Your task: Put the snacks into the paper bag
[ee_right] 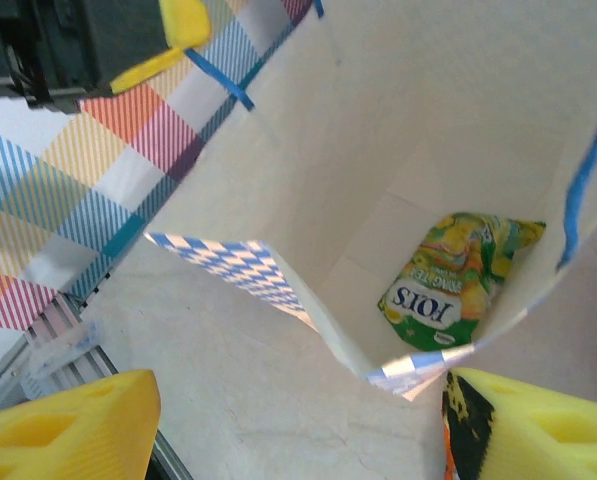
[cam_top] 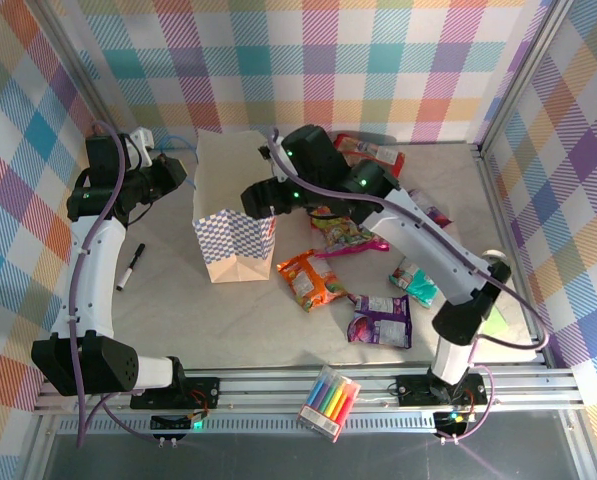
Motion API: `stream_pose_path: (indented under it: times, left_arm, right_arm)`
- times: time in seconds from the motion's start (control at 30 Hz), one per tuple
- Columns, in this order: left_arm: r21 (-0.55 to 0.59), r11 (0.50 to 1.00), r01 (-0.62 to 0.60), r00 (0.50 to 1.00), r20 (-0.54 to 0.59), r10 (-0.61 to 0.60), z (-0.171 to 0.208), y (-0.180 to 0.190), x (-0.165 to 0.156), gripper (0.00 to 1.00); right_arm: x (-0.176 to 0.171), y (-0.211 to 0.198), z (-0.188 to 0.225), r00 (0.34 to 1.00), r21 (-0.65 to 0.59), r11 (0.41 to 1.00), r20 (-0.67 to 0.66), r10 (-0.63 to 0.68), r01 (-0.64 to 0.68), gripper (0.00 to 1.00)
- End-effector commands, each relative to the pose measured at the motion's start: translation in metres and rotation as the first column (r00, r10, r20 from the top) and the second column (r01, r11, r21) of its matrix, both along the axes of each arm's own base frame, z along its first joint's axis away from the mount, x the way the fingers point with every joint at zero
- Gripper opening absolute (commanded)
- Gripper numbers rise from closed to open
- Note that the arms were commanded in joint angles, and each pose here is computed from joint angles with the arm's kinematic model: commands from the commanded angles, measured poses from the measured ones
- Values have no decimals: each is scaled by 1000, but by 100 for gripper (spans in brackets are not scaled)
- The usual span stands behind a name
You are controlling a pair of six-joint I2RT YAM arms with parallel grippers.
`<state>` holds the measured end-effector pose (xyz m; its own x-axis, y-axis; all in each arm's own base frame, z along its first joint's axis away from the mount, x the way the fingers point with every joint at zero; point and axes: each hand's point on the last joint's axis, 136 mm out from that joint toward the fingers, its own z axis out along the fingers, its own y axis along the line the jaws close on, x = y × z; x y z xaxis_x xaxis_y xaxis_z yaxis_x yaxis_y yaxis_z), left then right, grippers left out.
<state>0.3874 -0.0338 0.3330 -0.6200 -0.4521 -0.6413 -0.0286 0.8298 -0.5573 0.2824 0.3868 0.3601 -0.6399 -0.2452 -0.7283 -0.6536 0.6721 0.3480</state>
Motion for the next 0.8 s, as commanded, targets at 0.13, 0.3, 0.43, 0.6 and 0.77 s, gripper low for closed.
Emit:
stream_pose_path:
  times: [0.13, 0.3, 0.43, 0.6, 0.77]
  left_arm:
    - [13, 1000, -4, 1000, -8, 4, -1, 5, -2, 15]
    - [20, 1000, -5, 1000, -4, 5, 0, 6, -2, 15]
    - [22, 1000, -3, 1000, -2, 3, 0, 6, -2, 15]
    - [21, 1000, -2, 1000, -6, 2, -2, 6, -1, 15]
    - [38, 999, -4, 1000, -13, 4, -4, 7, -2, 15]
  right_arm:
    - [-16, -26, 11, 998, 22, 1000, 62, -17, 16, 77]
    - [-25, -45, -13, 998, -27, 999, 44, -37, 38, 79]
    - [-30, -58, -27, 998, -55, 997, 39, -55, 57, 83]
    - [-36, -72, -55, 997, -129, 989, 6, -71, 71, 85]
    - [-40, -80, -95, 995, -200, 977, -39, -87, 77, 86]
